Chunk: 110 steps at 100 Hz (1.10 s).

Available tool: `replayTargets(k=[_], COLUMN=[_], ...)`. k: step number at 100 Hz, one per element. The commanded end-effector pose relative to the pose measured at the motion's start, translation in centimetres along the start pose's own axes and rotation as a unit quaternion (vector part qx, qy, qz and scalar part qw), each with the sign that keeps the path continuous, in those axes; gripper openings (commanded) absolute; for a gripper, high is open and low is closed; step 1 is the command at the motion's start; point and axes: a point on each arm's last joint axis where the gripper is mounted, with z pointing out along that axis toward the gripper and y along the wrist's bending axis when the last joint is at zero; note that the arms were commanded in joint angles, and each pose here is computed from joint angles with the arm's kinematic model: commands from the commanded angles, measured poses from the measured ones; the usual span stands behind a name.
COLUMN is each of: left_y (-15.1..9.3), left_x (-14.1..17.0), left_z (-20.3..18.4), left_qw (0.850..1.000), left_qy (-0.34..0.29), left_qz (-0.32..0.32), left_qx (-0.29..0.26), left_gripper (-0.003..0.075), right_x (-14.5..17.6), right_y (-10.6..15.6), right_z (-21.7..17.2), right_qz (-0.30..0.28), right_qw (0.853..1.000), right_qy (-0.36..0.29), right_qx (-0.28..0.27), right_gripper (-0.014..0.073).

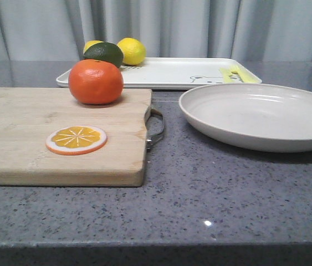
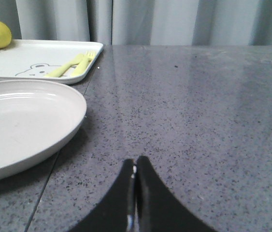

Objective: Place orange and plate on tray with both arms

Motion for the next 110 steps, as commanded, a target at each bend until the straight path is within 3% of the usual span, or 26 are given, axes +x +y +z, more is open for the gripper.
replayTargets(k=[1, 27, 50, 79, 110], left_y=[-0.1, -0.6, -1.1, -1.5, -1.5], left_x=[-1.5, -3.9, -6.8, -10.1, -10.7], left_z=[-0.4, -0.7, -0.2, 0.7, 1.1], left_qw=[0.996, 0.998, 0.998, 0.998, 0.996], left_qy=[-0.086, -0.064, -0.057, -0.061, -0.083], left_qz=[-0.019, -0.018, -0.018, -0.018, -0.02], left_qx=[0.01, 0.015, 0.015, 0.015, 0.014], left_gripper=[-0.002, -0.002, -0.002, -0.002, -0.002], right_x=[-1.8, -3.0, -6.3, -11.2, -12.5], right_y=[0.1, 0.2, 0.4, 0.7, 0.7], right_z=[-0.3, -0.5, 0.3, 1.5, 1.6], right_qz=[0.0, 0.036, 0.041, 0.041, 0.041], right_qw=[0.998, 0.998, 0.999, 0.999, 0.996], right_qy=[-0.066, -0.044, -0.008, -0.018, -0.076], right_qx=[-0.004, -0.006, -0.004, -0.005, -0.009], right_gripper=[-0.0067, -0.0057, -0.0057, -0.0057, -0.0057])
